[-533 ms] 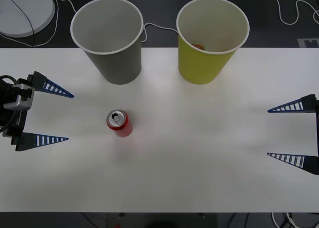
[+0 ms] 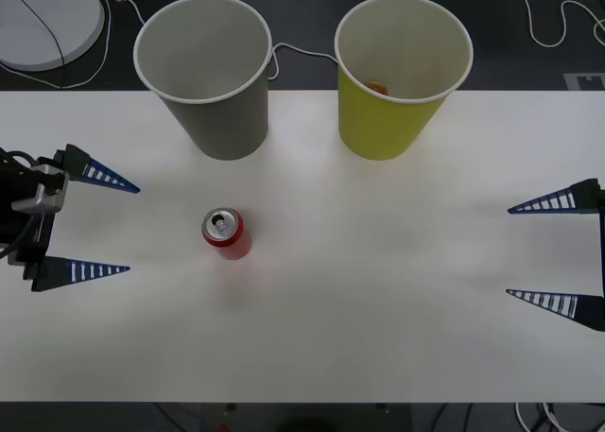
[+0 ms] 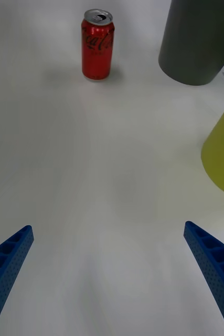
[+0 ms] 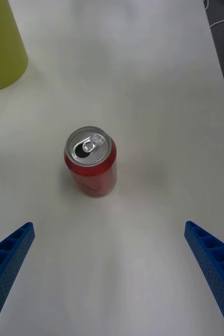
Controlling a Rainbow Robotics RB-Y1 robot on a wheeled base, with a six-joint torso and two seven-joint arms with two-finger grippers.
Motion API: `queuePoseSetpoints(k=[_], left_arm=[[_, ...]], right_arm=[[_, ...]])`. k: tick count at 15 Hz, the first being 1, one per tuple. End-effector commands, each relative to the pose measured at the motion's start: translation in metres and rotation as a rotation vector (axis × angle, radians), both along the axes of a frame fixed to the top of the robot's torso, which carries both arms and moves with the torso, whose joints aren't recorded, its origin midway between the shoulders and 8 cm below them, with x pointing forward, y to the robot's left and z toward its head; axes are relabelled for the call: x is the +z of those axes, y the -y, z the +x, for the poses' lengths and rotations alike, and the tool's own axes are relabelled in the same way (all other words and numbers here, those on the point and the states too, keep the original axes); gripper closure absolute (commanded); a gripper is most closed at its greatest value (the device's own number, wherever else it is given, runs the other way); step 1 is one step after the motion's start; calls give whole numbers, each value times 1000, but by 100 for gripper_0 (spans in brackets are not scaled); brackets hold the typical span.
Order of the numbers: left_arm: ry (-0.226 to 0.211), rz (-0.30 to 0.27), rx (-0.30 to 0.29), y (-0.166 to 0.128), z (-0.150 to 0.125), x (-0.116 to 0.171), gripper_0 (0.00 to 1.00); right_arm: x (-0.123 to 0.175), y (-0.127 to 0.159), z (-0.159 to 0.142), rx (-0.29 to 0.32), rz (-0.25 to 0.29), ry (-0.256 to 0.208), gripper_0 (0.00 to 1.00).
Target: Put the can into the green bin and the plastic bottle into the gray bin
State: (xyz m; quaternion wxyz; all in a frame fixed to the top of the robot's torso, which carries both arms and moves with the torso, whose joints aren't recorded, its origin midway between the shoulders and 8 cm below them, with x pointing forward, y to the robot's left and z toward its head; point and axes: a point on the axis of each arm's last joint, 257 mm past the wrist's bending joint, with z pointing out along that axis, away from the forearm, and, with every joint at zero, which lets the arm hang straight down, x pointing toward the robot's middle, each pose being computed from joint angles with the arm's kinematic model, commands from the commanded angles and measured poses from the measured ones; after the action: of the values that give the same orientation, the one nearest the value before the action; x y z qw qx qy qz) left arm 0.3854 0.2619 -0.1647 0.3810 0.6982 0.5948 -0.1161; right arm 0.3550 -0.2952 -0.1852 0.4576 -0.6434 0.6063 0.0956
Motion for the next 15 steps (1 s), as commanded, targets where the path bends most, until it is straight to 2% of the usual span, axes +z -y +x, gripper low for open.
queuePoseSetpoints(k=[1, 3, 5, 11, 13, 15], left_arm=[[-1, -8, 3, 0, 1, 0, 0], [-12, -25, 19, -3, 4, -2, 0], [-29, -83, 21, 0, 6, -8, 0], [37, -163, 12, -9, 25, -37, 0], [47, -190, 14, -12, 29, -49, 0], [39, -238, 13, -11, 31, -55, 0]], right_arm=[[0, 0, 0, 0, 0, 0, 0], [0, 0, 0, 0, 0, 0, 0], [0, 0, 0, 0, 0, 0, 0], [0, 0, 0, 0, 0, 0, 0], [0, 0, 0, 0, 0, 0, 0], [0, 0, 0, 0, 0, 0, 0]])
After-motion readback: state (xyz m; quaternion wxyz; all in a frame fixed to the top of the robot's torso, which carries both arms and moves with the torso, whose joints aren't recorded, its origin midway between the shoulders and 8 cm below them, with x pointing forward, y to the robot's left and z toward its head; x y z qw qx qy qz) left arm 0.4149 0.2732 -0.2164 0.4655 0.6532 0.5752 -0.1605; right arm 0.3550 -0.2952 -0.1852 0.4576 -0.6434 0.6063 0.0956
